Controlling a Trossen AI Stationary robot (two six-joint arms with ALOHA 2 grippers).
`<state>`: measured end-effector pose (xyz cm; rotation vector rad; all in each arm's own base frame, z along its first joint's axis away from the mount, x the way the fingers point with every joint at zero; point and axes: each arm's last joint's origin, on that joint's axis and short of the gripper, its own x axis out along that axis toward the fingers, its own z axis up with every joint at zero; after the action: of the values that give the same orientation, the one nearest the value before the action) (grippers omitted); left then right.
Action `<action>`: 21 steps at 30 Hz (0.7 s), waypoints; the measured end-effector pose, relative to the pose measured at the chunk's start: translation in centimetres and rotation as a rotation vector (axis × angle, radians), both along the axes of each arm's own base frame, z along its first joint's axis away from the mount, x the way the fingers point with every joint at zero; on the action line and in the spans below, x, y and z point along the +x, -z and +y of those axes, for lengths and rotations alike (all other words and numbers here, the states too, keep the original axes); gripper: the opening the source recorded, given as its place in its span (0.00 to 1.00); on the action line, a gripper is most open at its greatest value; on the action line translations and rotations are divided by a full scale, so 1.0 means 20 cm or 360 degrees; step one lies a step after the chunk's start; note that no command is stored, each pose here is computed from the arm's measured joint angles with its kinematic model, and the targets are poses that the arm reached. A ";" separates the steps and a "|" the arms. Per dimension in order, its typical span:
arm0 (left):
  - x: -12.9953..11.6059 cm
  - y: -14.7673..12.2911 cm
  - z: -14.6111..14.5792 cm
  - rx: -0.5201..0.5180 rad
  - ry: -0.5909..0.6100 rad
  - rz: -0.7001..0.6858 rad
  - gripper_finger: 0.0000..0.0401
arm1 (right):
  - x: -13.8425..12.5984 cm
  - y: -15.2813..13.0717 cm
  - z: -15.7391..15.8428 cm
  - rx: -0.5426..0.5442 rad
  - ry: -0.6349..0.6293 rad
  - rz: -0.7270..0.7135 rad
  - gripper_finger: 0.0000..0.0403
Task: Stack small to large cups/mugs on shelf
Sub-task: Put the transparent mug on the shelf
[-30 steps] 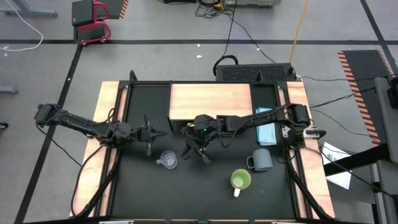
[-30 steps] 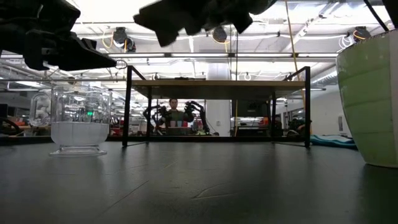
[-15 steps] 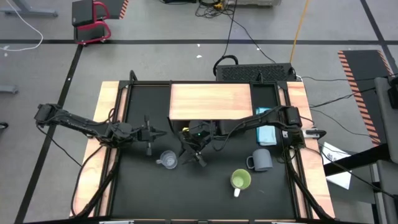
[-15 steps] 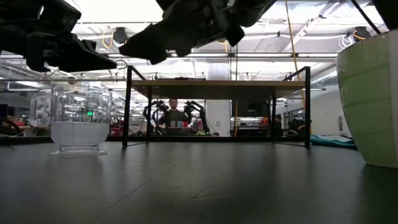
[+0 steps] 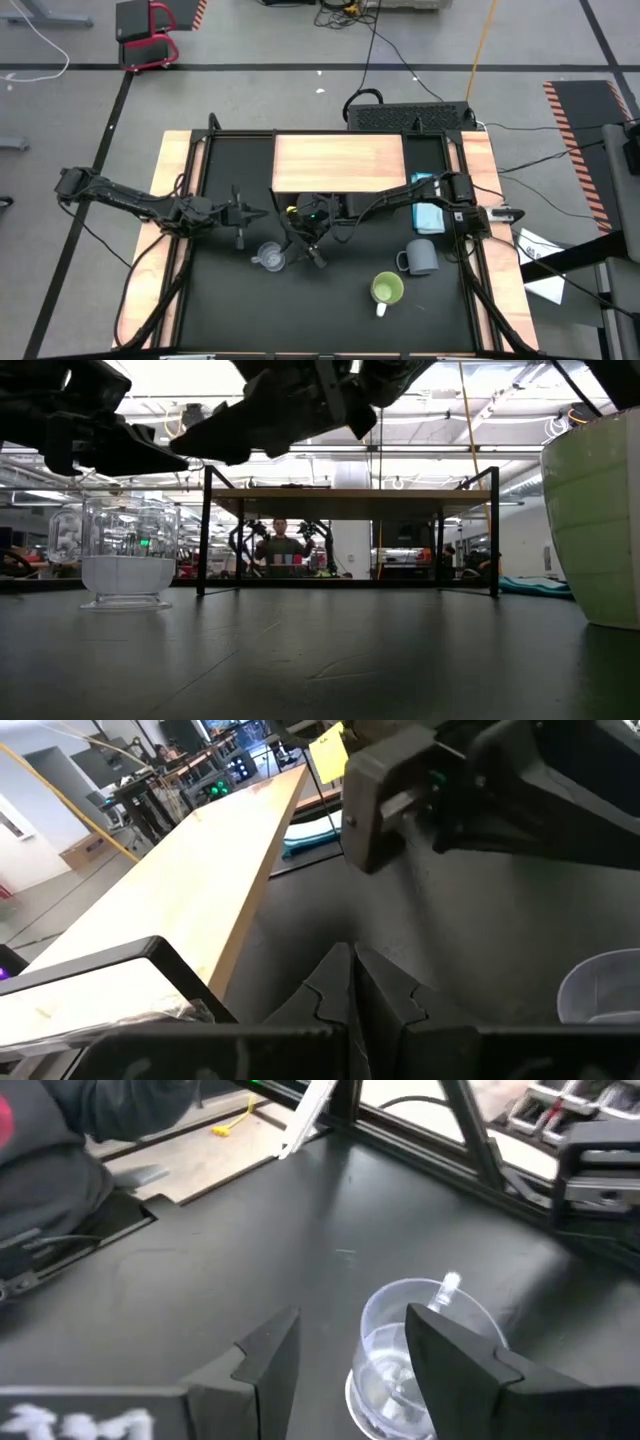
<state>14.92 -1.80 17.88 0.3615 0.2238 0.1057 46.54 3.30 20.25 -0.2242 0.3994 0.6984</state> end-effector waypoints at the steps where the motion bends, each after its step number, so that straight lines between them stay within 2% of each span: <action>1: 0.00 0.00 0.00 -0.0001 0.0001 0.0000 0.05 | 0.02 0.01 0.00 0.0006 -0.0025 0.0020 0.43; 8: 0.00 0.01 0.00 -0.0014 0.0001 0.0018 0.05 | 0.14 0.04 0.02 -0.0014 -0.0050 0.0131 0.43; 21: 0.00 0.02 0.00 0.0010 0.0005 0.0074 0.05 | 0.16 0.11 0.02 -0.0053 -0.0067 0.0207 0.43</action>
<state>14.82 -1.79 17.44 0.3708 0.2690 0.0952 49.73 3.60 18.04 -0.2195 0.5321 0.7507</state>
